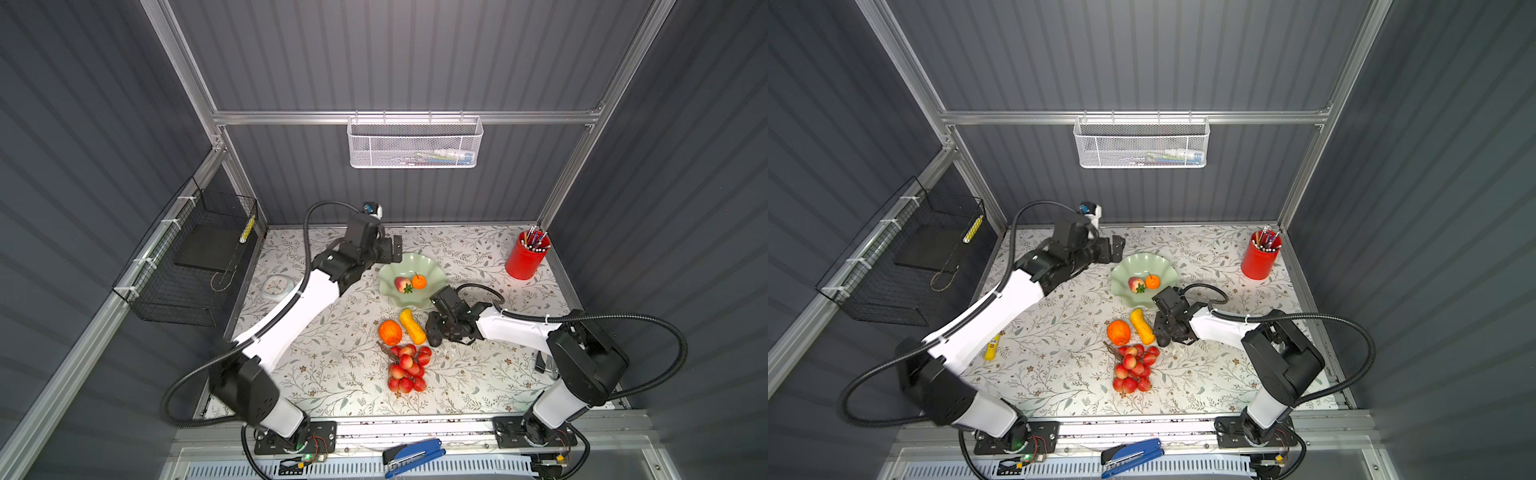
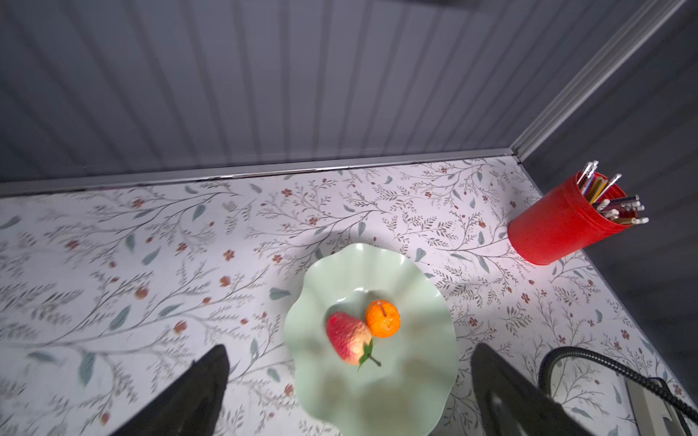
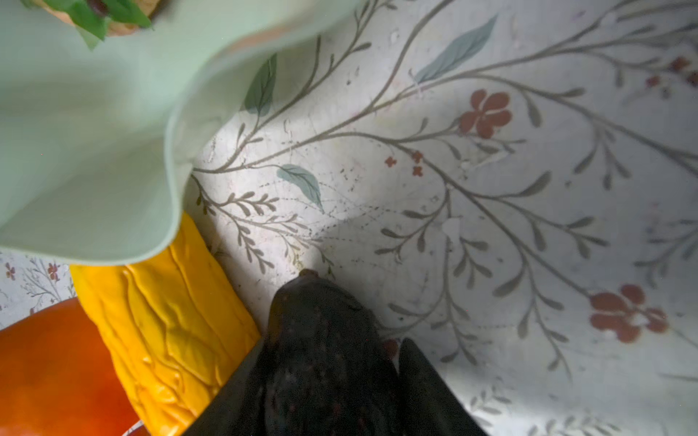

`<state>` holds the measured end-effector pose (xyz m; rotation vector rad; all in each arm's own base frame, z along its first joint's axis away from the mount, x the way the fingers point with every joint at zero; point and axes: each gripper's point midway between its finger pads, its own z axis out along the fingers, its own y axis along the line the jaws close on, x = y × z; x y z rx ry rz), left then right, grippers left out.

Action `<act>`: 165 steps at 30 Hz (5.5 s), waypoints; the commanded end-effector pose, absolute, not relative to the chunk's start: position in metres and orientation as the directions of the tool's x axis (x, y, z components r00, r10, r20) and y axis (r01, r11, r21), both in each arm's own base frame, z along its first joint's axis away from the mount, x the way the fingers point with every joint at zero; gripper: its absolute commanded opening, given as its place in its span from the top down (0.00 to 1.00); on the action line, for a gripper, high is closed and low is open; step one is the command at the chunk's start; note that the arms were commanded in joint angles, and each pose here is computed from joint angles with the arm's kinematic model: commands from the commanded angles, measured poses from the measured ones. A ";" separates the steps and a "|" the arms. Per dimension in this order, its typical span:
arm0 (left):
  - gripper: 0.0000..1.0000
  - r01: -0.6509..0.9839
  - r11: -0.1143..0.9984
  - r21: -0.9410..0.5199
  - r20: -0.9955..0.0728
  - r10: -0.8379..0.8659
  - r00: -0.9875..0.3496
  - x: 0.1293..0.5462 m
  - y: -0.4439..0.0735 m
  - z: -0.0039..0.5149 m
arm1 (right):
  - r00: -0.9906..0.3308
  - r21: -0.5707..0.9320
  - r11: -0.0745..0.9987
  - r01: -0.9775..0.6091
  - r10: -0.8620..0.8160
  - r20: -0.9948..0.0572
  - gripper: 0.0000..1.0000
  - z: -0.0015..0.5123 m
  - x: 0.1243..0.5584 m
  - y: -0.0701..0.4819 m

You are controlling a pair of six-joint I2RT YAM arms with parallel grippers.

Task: Place and organize the fake fruits in the fruit bowl
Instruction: 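Place the dark avocado in the bowl with right gripper while left grasps persimmon, then carry the orange persimmon into the bowl with the left gripper and release, then grasp the yellow squash-like fruit with the right gripper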

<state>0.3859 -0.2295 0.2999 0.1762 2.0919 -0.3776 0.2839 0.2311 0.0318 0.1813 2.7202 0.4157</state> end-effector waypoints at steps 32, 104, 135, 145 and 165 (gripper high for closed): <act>0.00 0.140 0.865 -0.481 -0.490 -0.133 -0.862 0.280 -0.214 0.105 | -0.832 0.221 0.975 -0.029 0.099 -0.546 0.53 0.089 0.475 0.234; 0.12 0.424 0.843 -0.331 -0.592 0.165 -0.789 0.452 -0.299 0.140 | -0.832 0.320 0.943 -0.090 0.105 -0.545 0.11 0.140 0.307 0.184; 0.00 -0.251 0.878 -0.408 -0.691 -0.477 -0.543 0.255 -0.069 0.174 | -0.905 0.149 0.946 -0.288 -0.218 -0.366 0.54 0.035 0.301 0.314; 0.00 -0.240 0.855 -0.460 -0.621 -0.503 -0.602 0.272 -0.094 0.149 | -0.879 0.070 0.964 -0.256 -0.202 -0.432 0.66 0.068 0.285 0.270; 0.00 -0.246 0.843 -0.478 -0.601 -0.519 -0.609 0.268 -0.096 0.148 | -0.748 0.129 0.975 -0.179 -0.049 -0.662 0.65 0.197 0.313 0.208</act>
